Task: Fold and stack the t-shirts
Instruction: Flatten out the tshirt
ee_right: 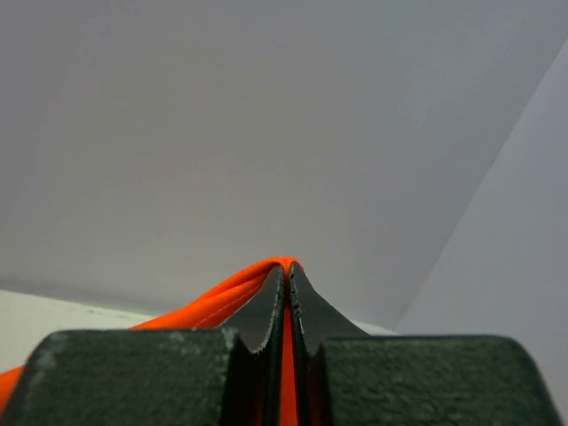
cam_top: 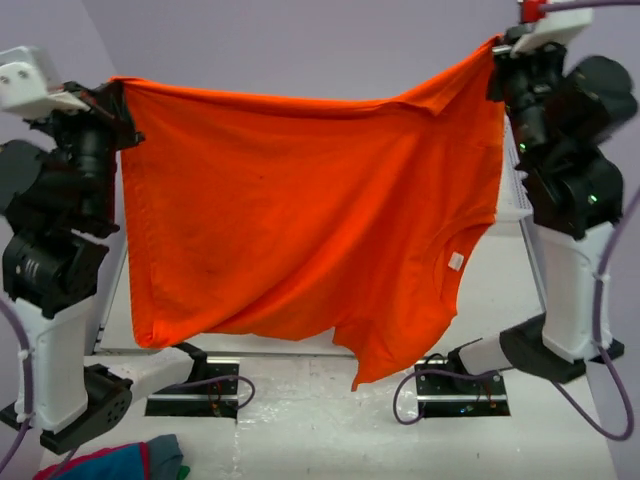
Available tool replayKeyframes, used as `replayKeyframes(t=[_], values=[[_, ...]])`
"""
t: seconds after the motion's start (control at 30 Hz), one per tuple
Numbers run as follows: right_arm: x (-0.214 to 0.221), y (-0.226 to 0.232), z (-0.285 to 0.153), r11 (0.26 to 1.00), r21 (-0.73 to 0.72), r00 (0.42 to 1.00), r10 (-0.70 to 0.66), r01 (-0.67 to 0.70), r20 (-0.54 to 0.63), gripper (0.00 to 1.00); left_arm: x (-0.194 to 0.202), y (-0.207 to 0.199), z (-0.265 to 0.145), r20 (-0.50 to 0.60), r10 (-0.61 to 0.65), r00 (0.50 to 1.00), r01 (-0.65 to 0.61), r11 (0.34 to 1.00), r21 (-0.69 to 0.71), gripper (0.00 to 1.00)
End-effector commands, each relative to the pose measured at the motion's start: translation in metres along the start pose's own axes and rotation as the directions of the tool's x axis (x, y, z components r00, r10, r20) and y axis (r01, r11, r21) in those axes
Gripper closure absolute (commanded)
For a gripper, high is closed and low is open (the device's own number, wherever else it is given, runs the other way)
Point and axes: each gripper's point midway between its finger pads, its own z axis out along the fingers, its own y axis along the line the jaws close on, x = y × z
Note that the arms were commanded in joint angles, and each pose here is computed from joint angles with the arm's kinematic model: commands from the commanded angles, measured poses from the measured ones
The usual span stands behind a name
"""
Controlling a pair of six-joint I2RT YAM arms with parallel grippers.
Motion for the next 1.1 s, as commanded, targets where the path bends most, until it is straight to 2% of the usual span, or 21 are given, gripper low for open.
replayKeyframes(t=[0.0, 0.13, 0.27, 0.43, 0.77, 0.93, 1.07], values=[[0.011, -0.011, 0.029, 0.997, 0.073, 0.999, -0.033, 0.034, -0.016, 1.0, 0.032, 0.003, 0.03, -0.066, 0.106, 0.992, -0.111, 0.991, -0.075, 1.0], [0.027, -0.011, 0.046, 0.995, 0.085, 0.997, -0.048, 0.053, -0.055, 1.0, 0.055, -0.006, 0.05, -0.113, 0.123, 0.986, -0.131, 0.989, -0.068, 1.0], [0.03, -0.015, 0.033, 0.995, 0.085, 0.996, -0.053, 0.058, -0.067, 1.0, 0.062, -0.008, 0.051, -0.124, 0.117, 0.985, -0.125, 0.991, -0.057, 1.0], [-0.002, -0.023, -0.014, 0.998, 0.061, 1.0, -0.017, 0.016, 0.012, 1.0, 0.049, -0.011, 0.034, -0.109, 0.079, 0.991, -0.08, 0.997, -0.005, 1.0], [-0.06, -0.033, -0.096, 0.995, -0.05, 0.983, 0.097, -0.09, 0.159, 1.0, -0.009, -0.014, -0.016, -0.029, -0.024, 0.999, 0.028, 0.994, 0.11, 1.0], [-0.064, -0.028, -0.098, 0.992, -0.085, 0.979, 0.112, -0.098, 0.17, 1.0, -0.005, -0.039, -0.001, -0.041, -0.035, 0.999, 0.043, 0.979, 0.198, 1.0], [-0.05, -0.021, -0.072, 0.998, -0.045, 0.991, 0.046, -0.04, 0.129, 1.0, 0.038, -0.06, 0.033, -0.125, -0.012, 0.992, 0.04, 0.975, 0.22, 1.0]])
